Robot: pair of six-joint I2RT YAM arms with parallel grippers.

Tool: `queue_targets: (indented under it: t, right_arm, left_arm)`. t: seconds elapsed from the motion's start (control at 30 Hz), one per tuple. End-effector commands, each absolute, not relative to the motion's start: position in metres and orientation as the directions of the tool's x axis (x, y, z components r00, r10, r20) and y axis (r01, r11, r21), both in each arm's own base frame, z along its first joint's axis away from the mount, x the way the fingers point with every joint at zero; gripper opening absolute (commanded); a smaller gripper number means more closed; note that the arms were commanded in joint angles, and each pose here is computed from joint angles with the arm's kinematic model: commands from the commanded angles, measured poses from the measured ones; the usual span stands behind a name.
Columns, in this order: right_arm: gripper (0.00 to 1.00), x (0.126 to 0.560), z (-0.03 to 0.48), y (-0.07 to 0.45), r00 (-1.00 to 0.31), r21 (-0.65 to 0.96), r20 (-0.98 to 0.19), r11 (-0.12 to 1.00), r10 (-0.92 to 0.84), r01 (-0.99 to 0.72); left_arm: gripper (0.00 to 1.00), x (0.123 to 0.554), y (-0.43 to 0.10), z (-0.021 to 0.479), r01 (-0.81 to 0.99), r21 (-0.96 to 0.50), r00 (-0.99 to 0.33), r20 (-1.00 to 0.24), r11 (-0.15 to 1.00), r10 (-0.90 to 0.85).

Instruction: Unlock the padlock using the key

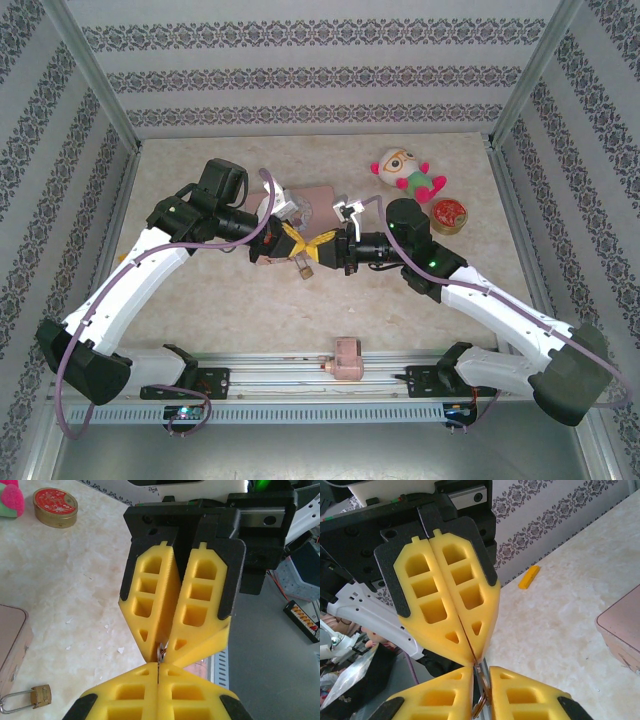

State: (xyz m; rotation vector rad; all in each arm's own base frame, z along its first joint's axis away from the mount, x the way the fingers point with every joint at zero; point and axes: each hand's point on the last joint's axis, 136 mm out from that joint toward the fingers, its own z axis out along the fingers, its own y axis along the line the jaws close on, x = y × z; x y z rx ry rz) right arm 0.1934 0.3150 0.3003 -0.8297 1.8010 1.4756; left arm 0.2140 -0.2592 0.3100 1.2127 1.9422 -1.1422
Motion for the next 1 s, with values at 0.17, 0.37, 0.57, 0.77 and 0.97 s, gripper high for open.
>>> queue_targets:
  t: [0.17,0.37,0.57,0.77,0.97]
  right_arm:
    - [0.0,0.185,0.31,0.311,-0.548,0.54,-0.834,0.118,-0.06,-0.834]
    - [0.0,0.185,0.31,0.308,-0.543,0.535,-0.838,0.123,-0.05,-0.836]
    - [0.0,0.199,0.303,0.295,-0.571,0.557,-0.821,0.211,-0.002,-0.803]
    - [0.0,0.226,0.276,0.268,-0.651,0.625,-0.753,0.406,0.091,-0.667]
    - [0.0,0.232,0.243,0.234,-0.696,0.609,-0.703,0.627,0.144,-0.486]
  left_arm:
    - [0.0,0.227,-0.254,0.329,0.916,-0.314,-0.388,-0.852,0.251,0.352]
    - [0.0,0.235,-0.253,0.33,0.902,-0.327,-0.41,-0.853,0.281,0.324]
    - [0.56,0.255,-0.245,0.339,0.863,-0.341,-0.442,-0.867,0.372,0.229]
    - [0.99,0.286,-0.223,0.343,0.74,-0.332,-0.447,-0.892,0.585,0.059]
    - [0.99,0.306,-0.207,0.302,0.54,-0.393,-0.527,-0.847,0.744,-0.065]
